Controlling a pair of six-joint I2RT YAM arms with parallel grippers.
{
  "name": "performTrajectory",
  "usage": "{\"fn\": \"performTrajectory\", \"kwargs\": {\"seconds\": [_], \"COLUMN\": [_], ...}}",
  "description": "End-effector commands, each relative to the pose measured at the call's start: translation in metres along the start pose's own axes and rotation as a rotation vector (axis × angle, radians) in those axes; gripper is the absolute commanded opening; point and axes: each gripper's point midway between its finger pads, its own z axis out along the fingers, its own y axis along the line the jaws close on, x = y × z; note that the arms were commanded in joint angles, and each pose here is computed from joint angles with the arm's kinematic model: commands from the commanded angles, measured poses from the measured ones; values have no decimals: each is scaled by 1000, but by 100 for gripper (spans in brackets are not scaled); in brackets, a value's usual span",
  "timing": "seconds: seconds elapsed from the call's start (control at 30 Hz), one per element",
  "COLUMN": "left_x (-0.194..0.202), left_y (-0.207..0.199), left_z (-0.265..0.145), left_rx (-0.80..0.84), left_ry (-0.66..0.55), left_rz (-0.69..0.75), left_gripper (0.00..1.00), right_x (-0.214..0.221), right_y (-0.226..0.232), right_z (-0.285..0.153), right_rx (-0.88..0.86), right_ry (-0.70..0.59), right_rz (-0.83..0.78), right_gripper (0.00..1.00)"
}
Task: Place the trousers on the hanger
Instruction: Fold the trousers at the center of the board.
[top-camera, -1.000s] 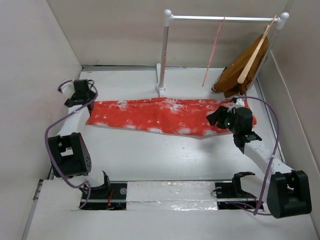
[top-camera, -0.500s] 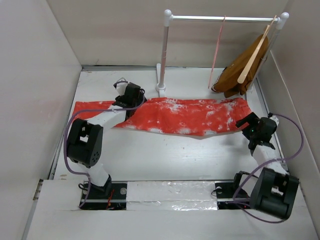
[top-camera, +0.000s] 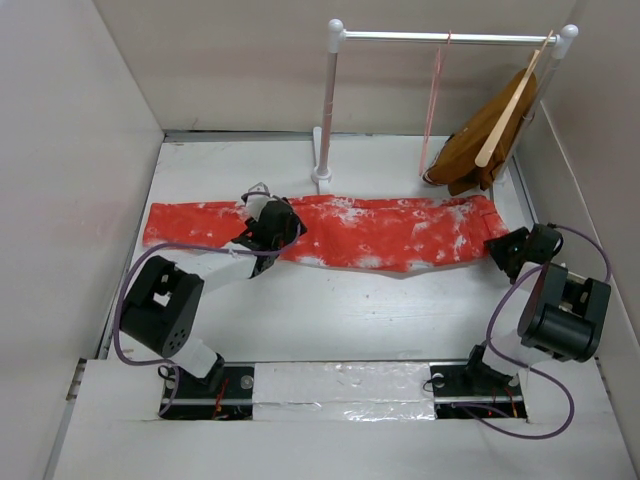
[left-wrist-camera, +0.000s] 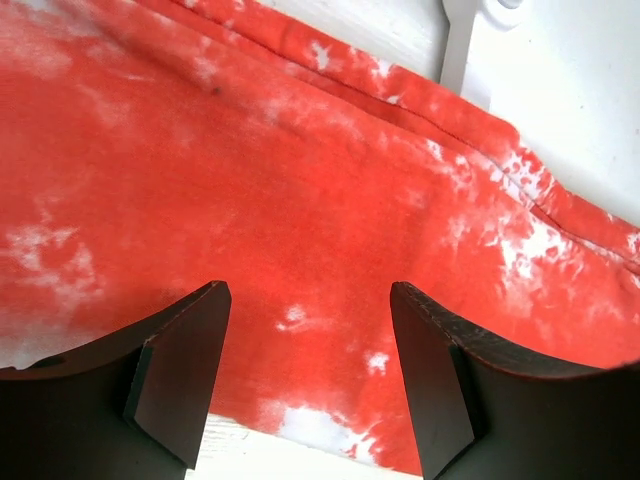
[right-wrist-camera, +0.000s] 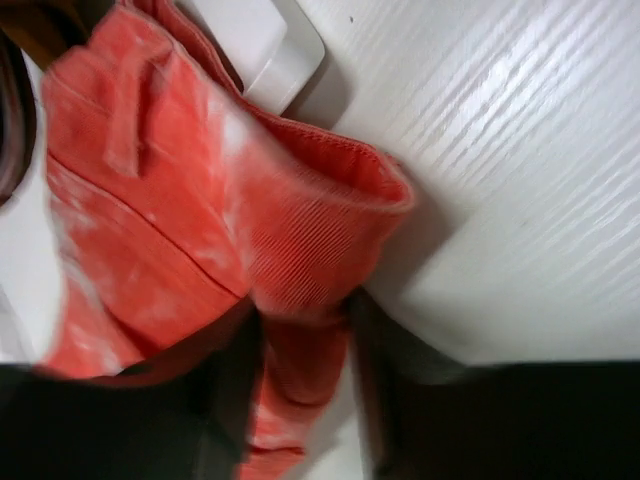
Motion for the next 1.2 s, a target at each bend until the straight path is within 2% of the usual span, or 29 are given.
{"fn": "performTrajectory", "kwargs": {"seconds": [0.0,0.03,0.07,0.1,0.2,0.23,0.33,0.37,0.47,0.5,0.6,0.7,0.73,0.8,0.83,0.9,1.03,1.17], "left_x": [-10,-10,-6,-10,-11,-10,-10,-10,-18,-21,-20,-8,-4,11,16,34,71,110], "left_y": [3,6,13,12,15,17,17,19,18,19,23,27,29,31,32,29,10,-14], "left_z": [-9,-11,-12,-16,-22,-24,-28,-30,-38,-42,-45,-45,-45,-46,-47,-52,-65,-73], "left_rx": [26,20,9,19,33,39,49,49,58,65,63,66,67,74,78,99,144,185], "left_ry": [-50,-57,-55,-67,-80,-81,-80,-80,-107,-116,-117,-89,-80,-54,-47,-15,35,102], "left_rz": [-13,-14,-7,-10,-9,-10,-11,-3,-11,-10,9,24,21,32,23,37,75,109], "left_gripper": [62,62,62,62,59,59,56,55,50,49,44,40,40,38,38,35,35,35], "right_x": [-12,-13,-14,-11,-4,1,31,46,83,101,141,147,164,144,147,120,78,35], "right_y": [20,21,19,14,21,49,76,100,116,134,155,191,199,232,238,260,272,269], "right_z": [2,0,-3,-7,-32,-49,-75,-93,-119,-137,-171,-208,-224,-253,-269,-299,-340,-369], "right_rx": [-82,-85,-74,-60,-94,-178,-226,-304,-380,-464,-575,-677,-714,-748,-769,-818,-885,-882], "right_ry": [-38,-41,-52,-56,-84,-104,-49,-41,42,66,141,138,193,115,126,40,-68,-176], "right_rz": [16,-11,-27,-44,-126,-217,-359,-439,-504,-542,-587,-599,-639,-632,-645,-600,-525,-496], "right_gripper": [26,17,2,0,0,0,0,0,0,0,0,0,0,0,0,0,0,0]}}
